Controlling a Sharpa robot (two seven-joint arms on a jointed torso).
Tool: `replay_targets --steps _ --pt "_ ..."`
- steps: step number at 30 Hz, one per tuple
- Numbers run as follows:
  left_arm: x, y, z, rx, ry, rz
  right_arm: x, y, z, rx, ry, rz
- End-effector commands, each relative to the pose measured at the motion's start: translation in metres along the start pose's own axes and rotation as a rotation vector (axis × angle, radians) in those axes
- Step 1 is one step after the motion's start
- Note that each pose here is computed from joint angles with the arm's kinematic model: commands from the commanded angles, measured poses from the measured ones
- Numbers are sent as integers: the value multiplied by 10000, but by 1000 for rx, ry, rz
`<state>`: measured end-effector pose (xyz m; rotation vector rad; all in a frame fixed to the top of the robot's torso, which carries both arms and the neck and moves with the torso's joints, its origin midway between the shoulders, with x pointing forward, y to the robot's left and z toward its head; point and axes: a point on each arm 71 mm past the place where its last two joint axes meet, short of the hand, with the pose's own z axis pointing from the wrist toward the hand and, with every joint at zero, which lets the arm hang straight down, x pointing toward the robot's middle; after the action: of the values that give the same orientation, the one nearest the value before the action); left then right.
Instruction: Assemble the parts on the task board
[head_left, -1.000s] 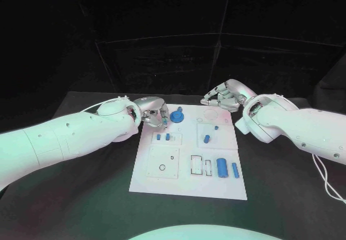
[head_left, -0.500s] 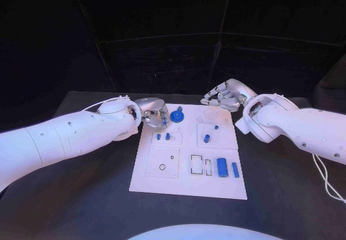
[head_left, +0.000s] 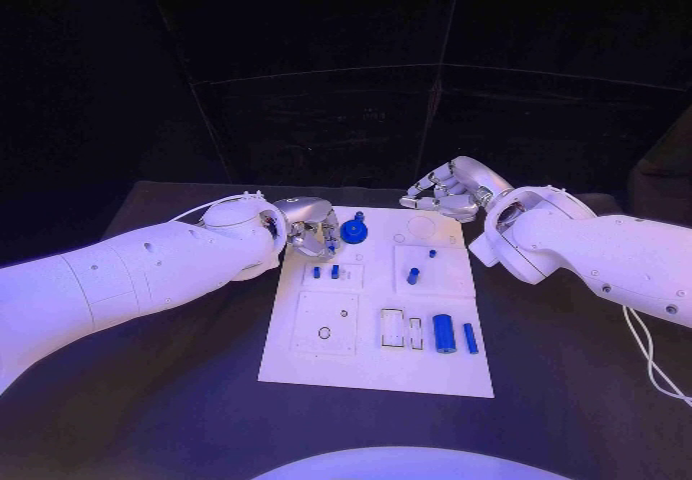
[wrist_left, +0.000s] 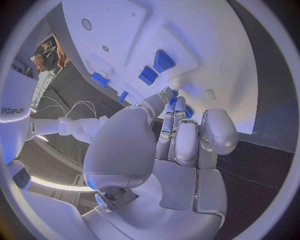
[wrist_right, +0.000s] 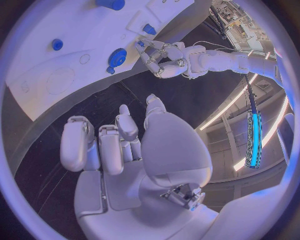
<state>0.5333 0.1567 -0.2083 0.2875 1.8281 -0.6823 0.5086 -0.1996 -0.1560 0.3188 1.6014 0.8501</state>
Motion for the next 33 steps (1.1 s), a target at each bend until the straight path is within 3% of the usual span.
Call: replay_targets --steps 1,33 --pt "14 -13 7 3 18 -6 -1 15 5 -7 3 1" --pt "22 23 0 -33 28 -5 -7 2 7 0 3 0"
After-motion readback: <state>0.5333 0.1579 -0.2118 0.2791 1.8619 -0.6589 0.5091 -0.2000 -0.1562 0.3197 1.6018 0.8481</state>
